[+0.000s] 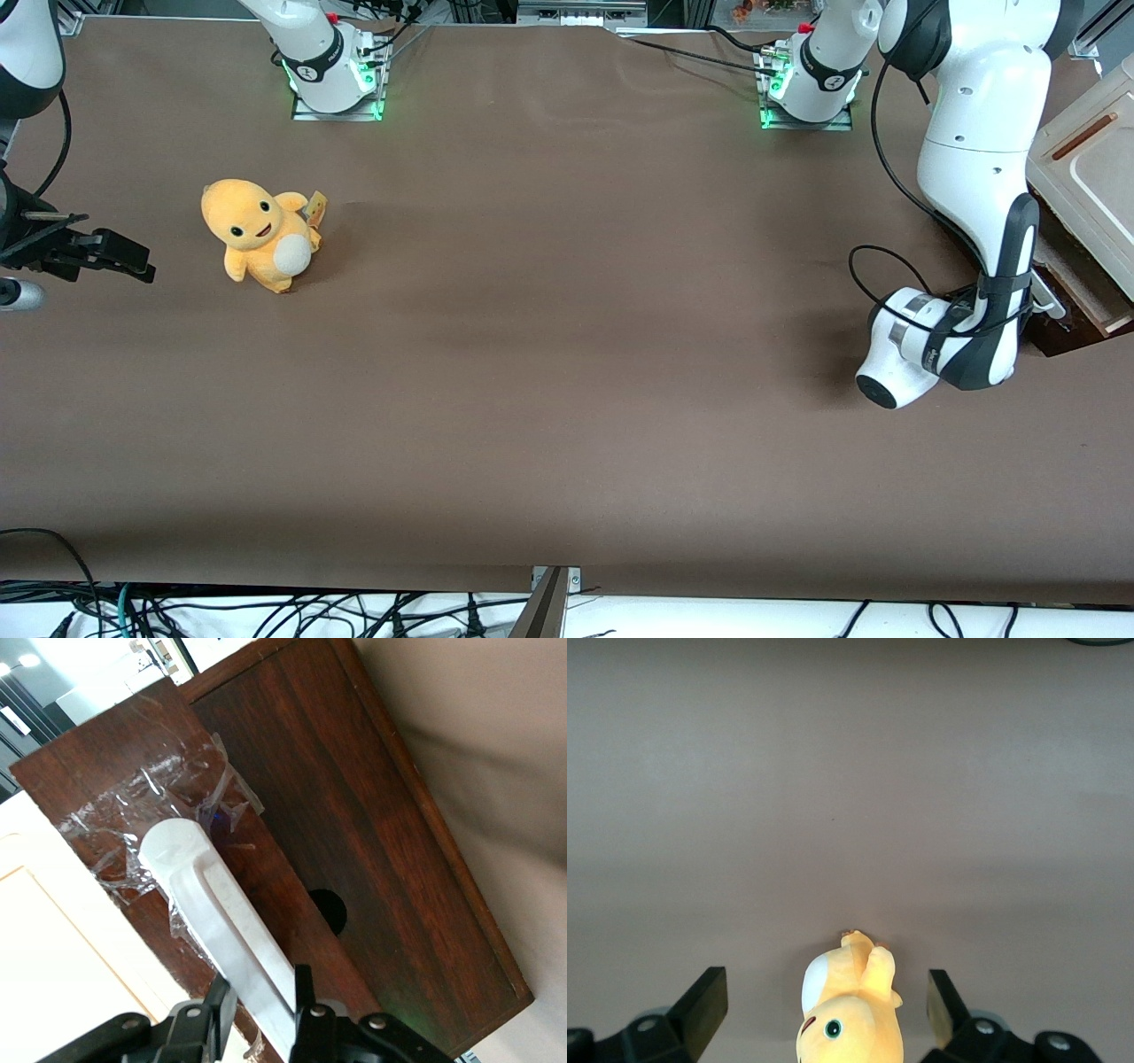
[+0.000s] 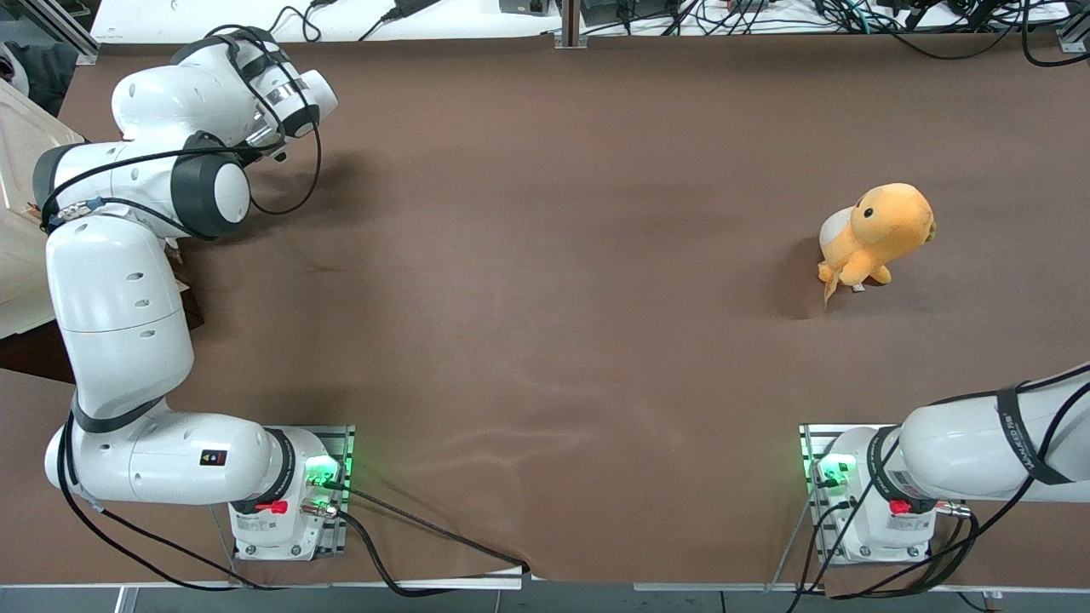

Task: Open lower drawer with left arm only
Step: 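Pull the gripped handle away from the cabinet to slide the drawer out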

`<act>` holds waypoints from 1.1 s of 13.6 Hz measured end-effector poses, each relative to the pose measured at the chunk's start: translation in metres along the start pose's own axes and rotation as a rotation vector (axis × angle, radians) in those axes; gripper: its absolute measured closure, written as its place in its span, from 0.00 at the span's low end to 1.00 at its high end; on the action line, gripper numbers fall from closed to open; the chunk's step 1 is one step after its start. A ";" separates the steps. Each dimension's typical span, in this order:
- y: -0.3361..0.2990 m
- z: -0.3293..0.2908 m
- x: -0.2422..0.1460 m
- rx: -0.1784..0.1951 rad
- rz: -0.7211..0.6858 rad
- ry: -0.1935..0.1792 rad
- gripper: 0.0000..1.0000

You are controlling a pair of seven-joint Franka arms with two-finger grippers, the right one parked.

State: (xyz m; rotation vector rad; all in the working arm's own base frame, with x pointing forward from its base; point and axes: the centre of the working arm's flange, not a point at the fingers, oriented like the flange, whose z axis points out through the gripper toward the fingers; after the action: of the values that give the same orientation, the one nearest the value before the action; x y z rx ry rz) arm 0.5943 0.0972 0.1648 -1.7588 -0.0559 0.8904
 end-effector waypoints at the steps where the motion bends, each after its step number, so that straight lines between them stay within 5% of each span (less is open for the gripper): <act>1: 0.000 -0.001 0.000 0.000 0.000 0.002 0.69; 15: 0.004 -0.012 -0.003 0.001 0.001 0.015 0.69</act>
State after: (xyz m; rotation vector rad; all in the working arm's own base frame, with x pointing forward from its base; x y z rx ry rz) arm 0.5976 0.0850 0.1644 -1.7648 -0.0449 0.8774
